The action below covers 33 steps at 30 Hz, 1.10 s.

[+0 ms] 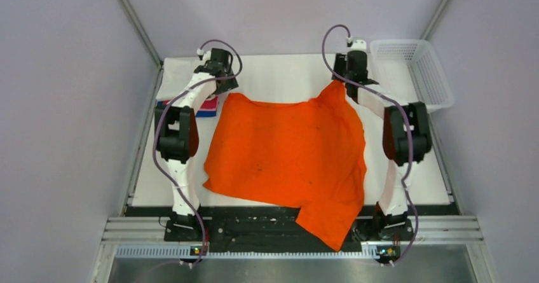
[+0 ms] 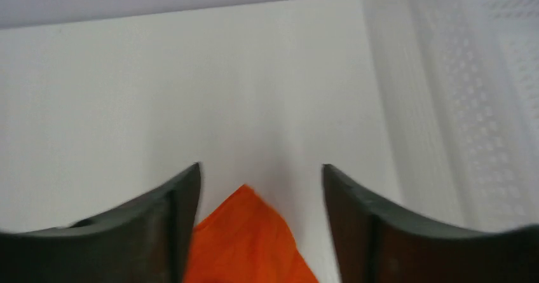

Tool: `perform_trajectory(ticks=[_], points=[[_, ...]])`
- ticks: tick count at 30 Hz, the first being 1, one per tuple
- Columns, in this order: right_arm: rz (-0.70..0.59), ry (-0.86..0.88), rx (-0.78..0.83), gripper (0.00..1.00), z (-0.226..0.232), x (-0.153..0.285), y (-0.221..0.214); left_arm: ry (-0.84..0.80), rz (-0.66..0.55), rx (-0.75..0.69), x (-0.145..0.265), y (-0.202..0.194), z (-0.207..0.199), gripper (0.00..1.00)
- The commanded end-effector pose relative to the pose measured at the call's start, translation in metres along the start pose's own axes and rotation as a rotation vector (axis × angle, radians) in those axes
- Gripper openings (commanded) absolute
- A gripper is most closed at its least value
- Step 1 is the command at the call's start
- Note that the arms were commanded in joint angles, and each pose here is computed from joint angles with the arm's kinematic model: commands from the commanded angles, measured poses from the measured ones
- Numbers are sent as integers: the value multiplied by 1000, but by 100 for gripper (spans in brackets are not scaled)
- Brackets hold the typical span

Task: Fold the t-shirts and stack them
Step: Flatten out the tshirt

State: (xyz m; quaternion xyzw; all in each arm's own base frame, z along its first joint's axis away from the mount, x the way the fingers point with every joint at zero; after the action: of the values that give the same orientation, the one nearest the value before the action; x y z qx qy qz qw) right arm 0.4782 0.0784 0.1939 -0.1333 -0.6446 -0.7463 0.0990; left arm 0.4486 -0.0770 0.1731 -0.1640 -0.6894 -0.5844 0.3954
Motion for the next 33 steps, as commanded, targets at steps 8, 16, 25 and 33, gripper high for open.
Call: perform_trajectory(ticks=[8,16,25,33], points=[[-31,39,-65,99,33,19,38,-264,-47,-4,57,11,-10,99],[281,167,-288,99,27,97,-63,-379,86,25,70,-61,-2,99],[453,6,-328,99,6,105,-117,-390,238,49,39,-93,-15,99],[533,-98,-333,99,-9,52,-136,-200,356,58,-20,-95,-20,99]])
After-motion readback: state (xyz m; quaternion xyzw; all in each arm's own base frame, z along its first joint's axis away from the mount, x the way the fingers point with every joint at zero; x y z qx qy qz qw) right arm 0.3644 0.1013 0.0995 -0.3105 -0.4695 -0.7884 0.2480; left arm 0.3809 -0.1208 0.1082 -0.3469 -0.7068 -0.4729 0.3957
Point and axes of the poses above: each gripper's point midway between its finger pads, its own x axis back along the fingers, its own z axis along the line the jaws close on, y = z × x, the point moved 8 cm from there along x, back along the fingers, and after that the axes turned 5 degrees about -x, right-handed, at the moved point
